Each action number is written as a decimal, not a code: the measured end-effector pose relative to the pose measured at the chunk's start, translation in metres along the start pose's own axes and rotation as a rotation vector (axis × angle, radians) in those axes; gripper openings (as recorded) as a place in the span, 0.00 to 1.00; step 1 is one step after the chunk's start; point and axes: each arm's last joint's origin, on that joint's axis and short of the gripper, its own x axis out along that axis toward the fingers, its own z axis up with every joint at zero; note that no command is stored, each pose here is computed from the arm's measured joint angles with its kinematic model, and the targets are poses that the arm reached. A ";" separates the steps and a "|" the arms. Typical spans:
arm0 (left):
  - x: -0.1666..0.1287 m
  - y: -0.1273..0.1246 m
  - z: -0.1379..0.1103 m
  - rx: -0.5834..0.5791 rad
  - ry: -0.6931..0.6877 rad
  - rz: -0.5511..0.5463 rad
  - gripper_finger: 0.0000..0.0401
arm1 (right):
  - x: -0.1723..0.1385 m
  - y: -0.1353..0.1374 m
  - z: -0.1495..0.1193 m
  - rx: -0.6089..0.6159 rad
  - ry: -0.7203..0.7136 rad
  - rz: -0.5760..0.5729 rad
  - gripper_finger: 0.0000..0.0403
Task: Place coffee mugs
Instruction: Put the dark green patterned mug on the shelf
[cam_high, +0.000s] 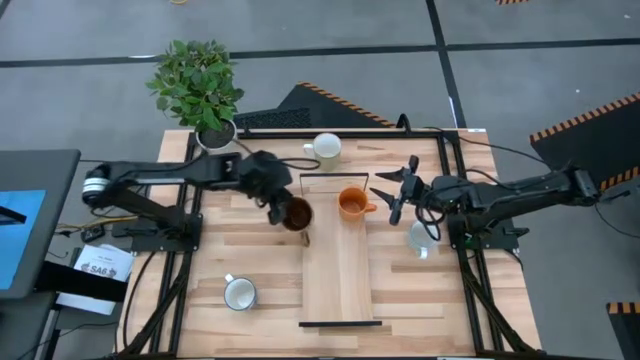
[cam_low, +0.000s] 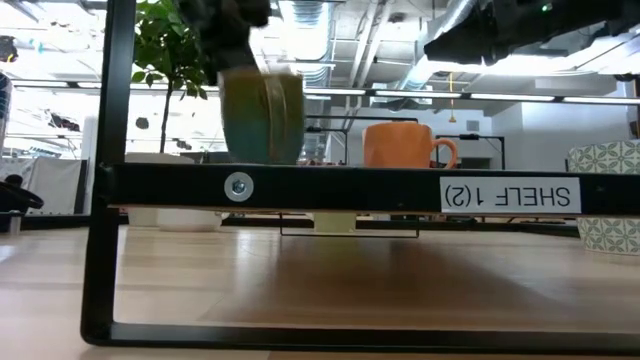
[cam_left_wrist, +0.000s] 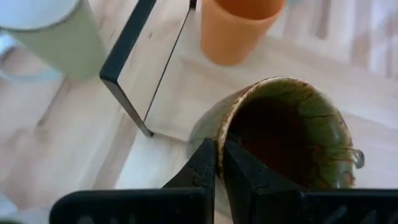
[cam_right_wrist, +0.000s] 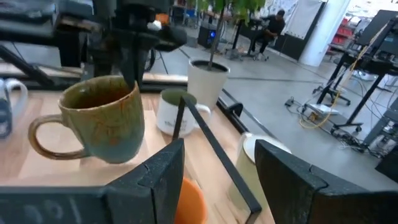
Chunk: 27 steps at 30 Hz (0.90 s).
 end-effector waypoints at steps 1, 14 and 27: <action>0.007 0.001 0.003 0.004 0.004 -0.006 0.00 | 0.000 0.000 -0.001 -0.004 0.009 -0.001 0.55; 0.050 0.007 0.022 0.007 0.007 -0.047 0.00 | 0.013 0.000 -0.010 -0.025 0.059 -0.024 0.55; 0.059 0.009 0.025 0.052 -0.036 0.004 0.07 | 0.012 0.000 -0.008 -0.017 0.043 -0.026 0.55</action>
